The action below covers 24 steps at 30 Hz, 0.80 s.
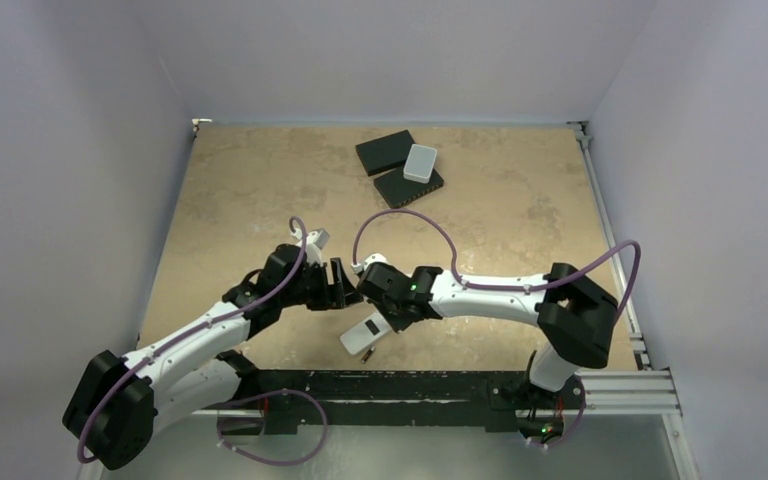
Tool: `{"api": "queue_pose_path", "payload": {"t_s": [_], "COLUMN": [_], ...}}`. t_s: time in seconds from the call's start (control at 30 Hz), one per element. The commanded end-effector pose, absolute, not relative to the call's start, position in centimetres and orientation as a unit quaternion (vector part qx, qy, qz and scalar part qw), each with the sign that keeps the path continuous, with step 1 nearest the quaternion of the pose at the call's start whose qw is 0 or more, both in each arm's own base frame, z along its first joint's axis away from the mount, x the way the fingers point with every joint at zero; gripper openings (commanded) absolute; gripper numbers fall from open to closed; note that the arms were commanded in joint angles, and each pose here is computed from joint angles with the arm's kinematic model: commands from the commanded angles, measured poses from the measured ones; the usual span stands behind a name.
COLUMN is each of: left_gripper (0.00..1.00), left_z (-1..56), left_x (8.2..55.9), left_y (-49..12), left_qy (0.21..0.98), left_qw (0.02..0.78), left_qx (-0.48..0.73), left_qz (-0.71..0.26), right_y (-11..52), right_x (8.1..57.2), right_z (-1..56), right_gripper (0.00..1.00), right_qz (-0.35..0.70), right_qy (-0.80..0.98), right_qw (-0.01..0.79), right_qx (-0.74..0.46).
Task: Load the batteries into the remote control
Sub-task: Load the battery into the remote control.
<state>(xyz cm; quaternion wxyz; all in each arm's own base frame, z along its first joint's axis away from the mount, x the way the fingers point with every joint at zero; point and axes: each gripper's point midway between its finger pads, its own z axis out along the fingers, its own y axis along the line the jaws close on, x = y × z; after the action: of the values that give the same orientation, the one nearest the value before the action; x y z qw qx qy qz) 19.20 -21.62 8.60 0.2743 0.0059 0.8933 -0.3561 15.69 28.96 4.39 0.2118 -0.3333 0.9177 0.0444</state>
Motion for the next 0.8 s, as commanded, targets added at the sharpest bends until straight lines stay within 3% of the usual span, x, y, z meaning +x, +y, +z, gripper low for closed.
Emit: {"api": "queue_pose_path", "payload": {"t_s": [0.0, 0.77], "left_gripper": [0.64, 0.64], "left_z": [8.92, 8.66], "left_x": [19.32, 19.26], "left_y": [-21.92, -22.0], "left_qy": [0.886, 0.887], "left_qw": [0.285, 0.281], "left_qx": [0.024, 0.026], "left_qz": [-0.366, -0.366], "right_y": [29.67, 29.84], "right_x": [15.96, 15.67], "right_z": [5.18, 4.65], "right_gripper": [0.04, 0.14], "right_qz": [0.054, 0.056], "right_qy": [0.917, 0.922], "right_qw": [0.214, 0.204], "right_qx": [-0.332, -0.325]}}
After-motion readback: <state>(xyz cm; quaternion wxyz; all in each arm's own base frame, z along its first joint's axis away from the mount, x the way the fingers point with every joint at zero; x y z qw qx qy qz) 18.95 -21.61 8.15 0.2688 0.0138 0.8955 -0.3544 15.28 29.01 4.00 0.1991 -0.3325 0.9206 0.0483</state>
